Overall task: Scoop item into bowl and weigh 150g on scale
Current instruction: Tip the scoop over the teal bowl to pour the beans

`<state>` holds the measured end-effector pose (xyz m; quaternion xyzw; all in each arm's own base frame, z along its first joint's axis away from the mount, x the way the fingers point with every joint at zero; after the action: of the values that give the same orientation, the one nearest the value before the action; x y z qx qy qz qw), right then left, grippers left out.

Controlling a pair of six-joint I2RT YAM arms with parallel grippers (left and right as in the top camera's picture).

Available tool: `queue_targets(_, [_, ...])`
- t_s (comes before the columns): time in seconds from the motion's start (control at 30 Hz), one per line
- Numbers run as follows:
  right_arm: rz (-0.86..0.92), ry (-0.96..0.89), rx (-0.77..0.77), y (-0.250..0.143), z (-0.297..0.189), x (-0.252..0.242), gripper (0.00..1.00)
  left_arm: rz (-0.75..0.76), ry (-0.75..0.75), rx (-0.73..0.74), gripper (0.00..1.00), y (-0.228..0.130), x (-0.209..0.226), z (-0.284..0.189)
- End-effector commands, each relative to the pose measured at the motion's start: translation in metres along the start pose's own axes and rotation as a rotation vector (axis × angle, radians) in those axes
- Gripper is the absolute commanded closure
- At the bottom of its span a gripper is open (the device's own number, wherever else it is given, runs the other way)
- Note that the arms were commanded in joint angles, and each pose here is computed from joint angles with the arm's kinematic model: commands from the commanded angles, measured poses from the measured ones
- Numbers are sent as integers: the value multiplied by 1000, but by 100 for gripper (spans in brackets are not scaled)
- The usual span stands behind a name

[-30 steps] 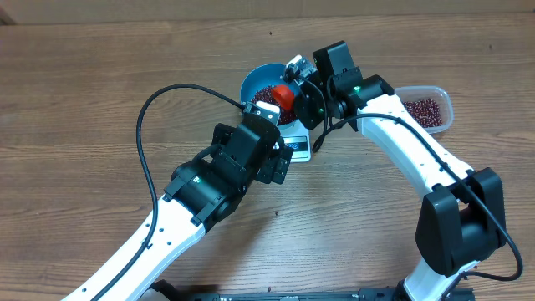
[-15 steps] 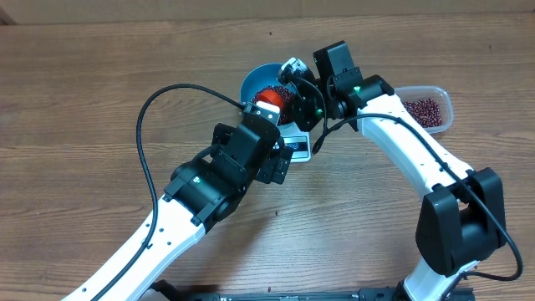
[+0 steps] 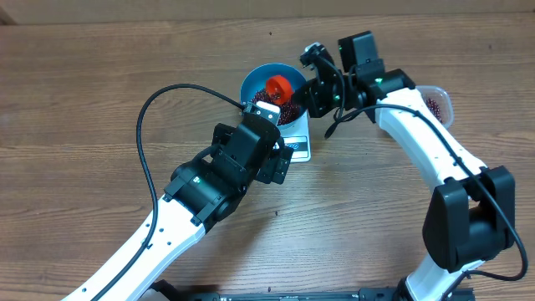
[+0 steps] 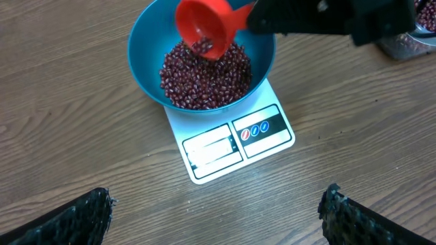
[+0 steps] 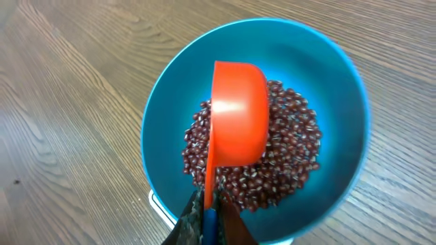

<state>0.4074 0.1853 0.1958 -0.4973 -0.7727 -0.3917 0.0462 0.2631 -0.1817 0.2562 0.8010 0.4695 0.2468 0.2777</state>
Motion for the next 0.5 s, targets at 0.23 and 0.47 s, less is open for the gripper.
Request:
queue_targets(0.23, [6,41,-18,6,-2,2,96,-9,9,-10,0,1,2,-2])
queue_targets(0.47, [-2,40,-30,8,-3,2,96,-9,9,-10,0,1,2,-2])
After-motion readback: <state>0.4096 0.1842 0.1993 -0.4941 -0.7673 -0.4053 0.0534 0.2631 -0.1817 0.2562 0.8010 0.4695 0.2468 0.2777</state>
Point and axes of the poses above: each gripper's point midway between its finger pads, its own z axis out along the fingers, its own x axis along the line the jaws close on, y = z × x, the point moved 6 cm from there along -z, back along the fingers, and after that the axes turned 10 degrees about z, right-handed, at the moved point
